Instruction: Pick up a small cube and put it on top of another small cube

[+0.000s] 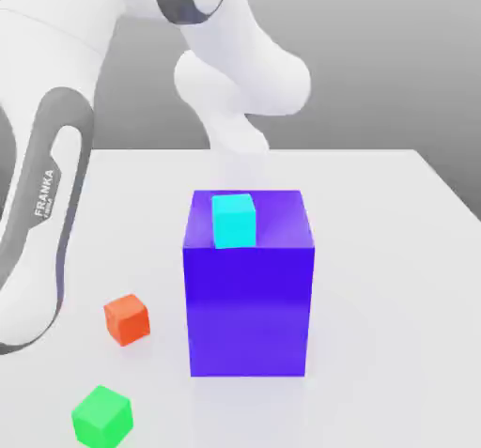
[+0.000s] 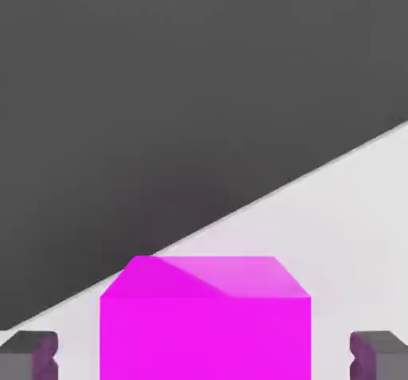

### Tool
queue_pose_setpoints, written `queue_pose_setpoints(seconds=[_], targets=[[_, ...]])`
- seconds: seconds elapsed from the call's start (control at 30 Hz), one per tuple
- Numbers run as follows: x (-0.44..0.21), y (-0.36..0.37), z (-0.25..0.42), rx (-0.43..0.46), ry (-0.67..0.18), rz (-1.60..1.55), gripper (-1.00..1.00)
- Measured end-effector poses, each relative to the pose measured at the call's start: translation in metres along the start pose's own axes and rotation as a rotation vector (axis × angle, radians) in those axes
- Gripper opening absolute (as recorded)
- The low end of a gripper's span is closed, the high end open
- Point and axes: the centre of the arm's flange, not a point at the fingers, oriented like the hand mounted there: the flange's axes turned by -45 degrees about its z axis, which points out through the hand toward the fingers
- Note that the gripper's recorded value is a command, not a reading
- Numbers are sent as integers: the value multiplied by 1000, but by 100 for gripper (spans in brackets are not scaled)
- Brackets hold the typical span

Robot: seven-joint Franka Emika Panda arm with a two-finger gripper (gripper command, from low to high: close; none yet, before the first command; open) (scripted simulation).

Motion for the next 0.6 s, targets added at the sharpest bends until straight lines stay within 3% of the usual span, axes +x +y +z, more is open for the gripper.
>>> queue_pose_setpoints(seconds=[0.13, 0.27, 0.6], targets=[[0, 0, 0, 1, -1, 0, -100], [-3, -4, -54, 1, 0, 2, -100], [-90, -106, -102, -3, 0, 65, -100]])
